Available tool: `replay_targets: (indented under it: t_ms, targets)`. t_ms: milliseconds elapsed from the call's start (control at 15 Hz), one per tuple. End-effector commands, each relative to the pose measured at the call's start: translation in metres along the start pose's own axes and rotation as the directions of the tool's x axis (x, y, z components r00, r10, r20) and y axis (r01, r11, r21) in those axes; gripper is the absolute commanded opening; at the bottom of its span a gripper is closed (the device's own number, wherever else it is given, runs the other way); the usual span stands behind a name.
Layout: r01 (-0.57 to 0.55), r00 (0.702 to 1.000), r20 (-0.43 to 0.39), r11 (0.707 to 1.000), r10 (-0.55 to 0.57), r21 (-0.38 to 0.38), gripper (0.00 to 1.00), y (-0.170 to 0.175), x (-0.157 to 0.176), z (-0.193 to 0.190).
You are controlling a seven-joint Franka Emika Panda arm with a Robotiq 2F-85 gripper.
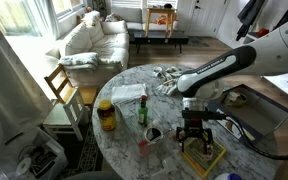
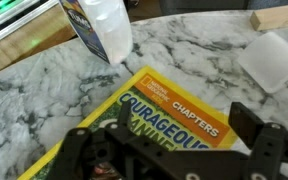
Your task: Pick up the yellow book and place it in the clear storage container
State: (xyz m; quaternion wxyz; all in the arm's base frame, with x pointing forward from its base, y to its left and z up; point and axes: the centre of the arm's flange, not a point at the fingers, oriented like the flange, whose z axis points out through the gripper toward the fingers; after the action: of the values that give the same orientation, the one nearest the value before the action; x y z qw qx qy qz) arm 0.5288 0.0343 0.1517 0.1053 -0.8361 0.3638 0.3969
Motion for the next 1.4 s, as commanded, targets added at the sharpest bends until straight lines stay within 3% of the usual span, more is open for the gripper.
replay_targets:
  t_ms: [0, 400, 933, 1067, 1200, 1333]
  targets:
    - [-0.018, 1.0, 0.014, 0.999, 0.018, -0.033, 1.0, -0.008, 0.009, -0.001]
    - [-0.006, 1.0, 0.012, 1.0, 0.006, 0.007, 1.0, -0.017, 0.012, -0.008]
    - [-0.049, 0.999, 0.009, 0.998, 0.049, -0.028, 0.98, -0.02, 0.028, 0.0]
    - [-0.064, 0.998, 0.011, 0.997, 0.064, -0.033, 0.84, -0.019, 0.032, 0.002]
    - [-0.074, 0.997, 0.013, 0.997, 0.075, -0.032, 0.6, -0.018, 0.034, 0.001]
    - [-0.086, 0.996, 0.012, 0.996, 0.087, -0.031, 0.44, -0.017, 0.034, -0.004]
